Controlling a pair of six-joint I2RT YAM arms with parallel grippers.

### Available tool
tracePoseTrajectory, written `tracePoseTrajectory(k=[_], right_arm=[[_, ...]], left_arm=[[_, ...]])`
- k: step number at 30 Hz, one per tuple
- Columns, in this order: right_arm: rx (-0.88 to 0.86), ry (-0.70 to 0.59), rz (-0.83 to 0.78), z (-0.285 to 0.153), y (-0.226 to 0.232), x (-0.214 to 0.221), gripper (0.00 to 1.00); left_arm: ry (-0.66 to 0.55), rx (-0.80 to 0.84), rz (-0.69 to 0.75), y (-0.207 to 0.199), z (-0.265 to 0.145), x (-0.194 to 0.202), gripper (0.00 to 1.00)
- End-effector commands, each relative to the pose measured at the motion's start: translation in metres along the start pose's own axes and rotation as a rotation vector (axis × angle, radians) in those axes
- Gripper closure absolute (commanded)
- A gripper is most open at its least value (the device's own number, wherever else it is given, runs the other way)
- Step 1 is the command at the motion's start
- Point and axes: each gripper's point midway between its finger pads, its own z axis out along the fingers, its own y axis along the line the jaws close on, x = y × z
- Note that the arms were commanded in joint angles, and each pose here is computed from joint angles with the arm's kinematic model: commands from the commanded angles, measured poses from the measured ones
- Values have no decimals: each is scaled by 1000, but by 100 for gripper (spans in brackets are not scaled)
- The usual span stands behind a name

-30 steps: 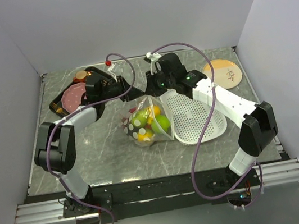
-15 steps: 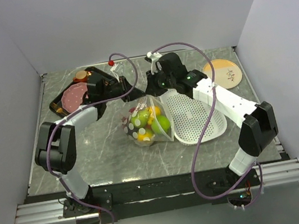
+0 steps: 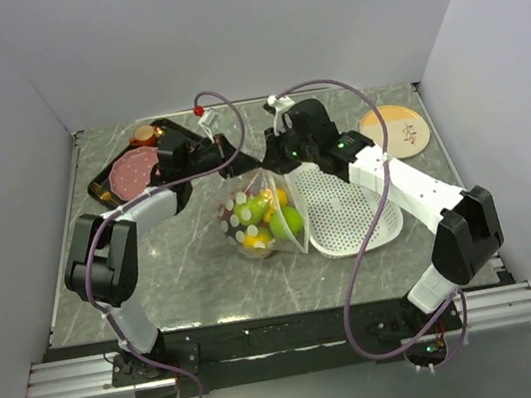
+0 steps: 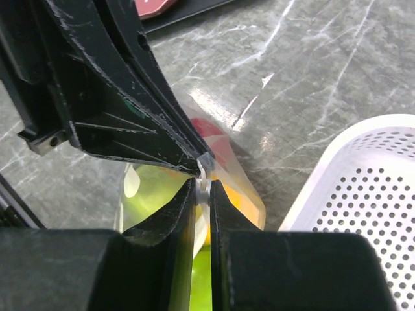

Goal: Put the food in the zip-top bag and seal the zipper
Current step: Zip the zipper food storage bag at the center of the board.

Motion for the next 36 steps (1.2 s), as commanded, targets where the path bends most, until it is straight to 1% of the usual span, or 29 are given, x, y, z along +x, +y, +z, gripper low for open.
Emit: tracePoseTrajectory(k=[1,9,14,21,28,36], right_arm=[[15,-23,10,-11,-3,0,93],[37,-17,14,-16,-7,8,93],[36,-12,19,-17,-6,11,93],[23,9,24,-17,-3,20,93],[34,-7,32,-25,-4,23,93],[19,-2,38,-33,0,29,92]], left_arm=[[-107,-11,62,-10,-2,-36,99],[-140,-66,40,2,-12,-42,99],[-182,-84,32,3,-21,-51,99],[-209,-92,29,5,-29,-59,99],[-195,-86,39,3,-29,-60,99],[-190,-136,24,13,-32,-56,99]])
